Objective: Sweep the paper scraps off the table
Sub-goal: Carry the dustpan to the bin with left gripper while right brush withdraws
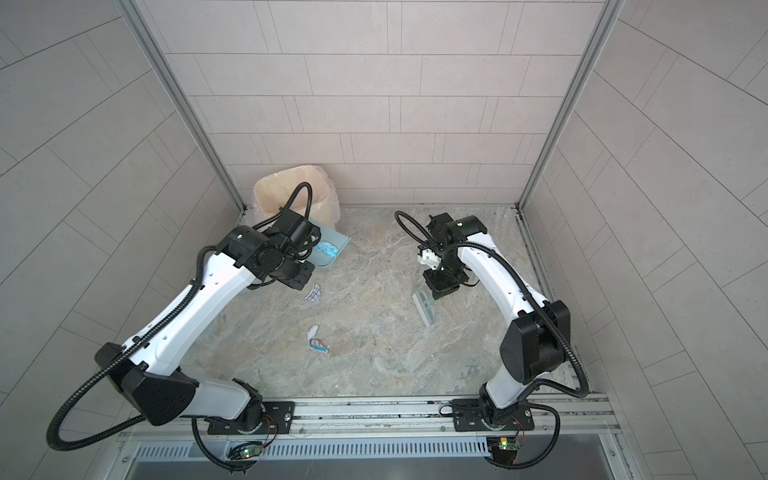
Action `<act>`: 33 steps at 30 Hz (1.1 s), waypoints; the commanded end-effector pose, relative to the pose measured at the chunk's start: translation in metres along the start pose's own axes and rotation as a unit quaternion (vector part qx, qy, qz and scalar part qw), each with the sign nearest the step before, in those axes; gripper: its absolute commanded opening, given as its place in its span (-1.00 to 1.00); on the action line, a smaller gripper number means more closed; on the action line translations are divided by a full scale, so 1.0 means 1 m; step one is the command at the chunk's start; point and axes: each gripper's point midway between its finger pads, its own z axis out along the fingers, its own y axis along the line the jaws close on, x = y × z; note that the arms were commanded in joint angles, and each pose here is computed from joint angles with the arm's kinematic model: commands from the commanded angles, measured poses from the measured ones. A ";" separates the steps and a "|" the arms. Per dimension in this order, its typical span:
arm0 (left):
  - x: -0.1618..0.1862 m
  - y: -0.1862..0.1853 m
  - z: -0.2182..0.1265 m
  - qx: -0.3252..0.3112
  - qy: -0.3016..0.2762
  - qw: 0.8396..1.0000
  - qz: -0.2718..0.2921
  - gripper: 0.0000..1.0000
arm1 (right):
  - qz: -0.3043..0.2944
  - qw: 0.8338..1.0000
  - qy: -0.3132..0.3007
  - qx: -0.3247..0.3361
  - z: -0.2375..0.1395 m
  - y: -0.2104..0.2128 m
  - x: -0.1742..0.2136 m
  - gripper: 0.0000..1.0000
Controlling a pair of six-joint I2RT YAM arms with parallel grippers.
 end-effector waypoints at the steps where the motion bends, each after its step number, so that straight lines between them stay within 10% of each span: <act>1: 0.015 0.029 -0.021 -0.030 0.011 0.999 -0.010 -1.00 | -0.003 1.000 -0.010 -0.007 -0.009 0.004 0.006 -1.00; 33: -0.032 0.206 -0.039 -0.210 0.008 0.971 -0.118 -1.00 | 0.006 1.000 -0.003 -0.031 -0.012 0.003 0.023 -1.00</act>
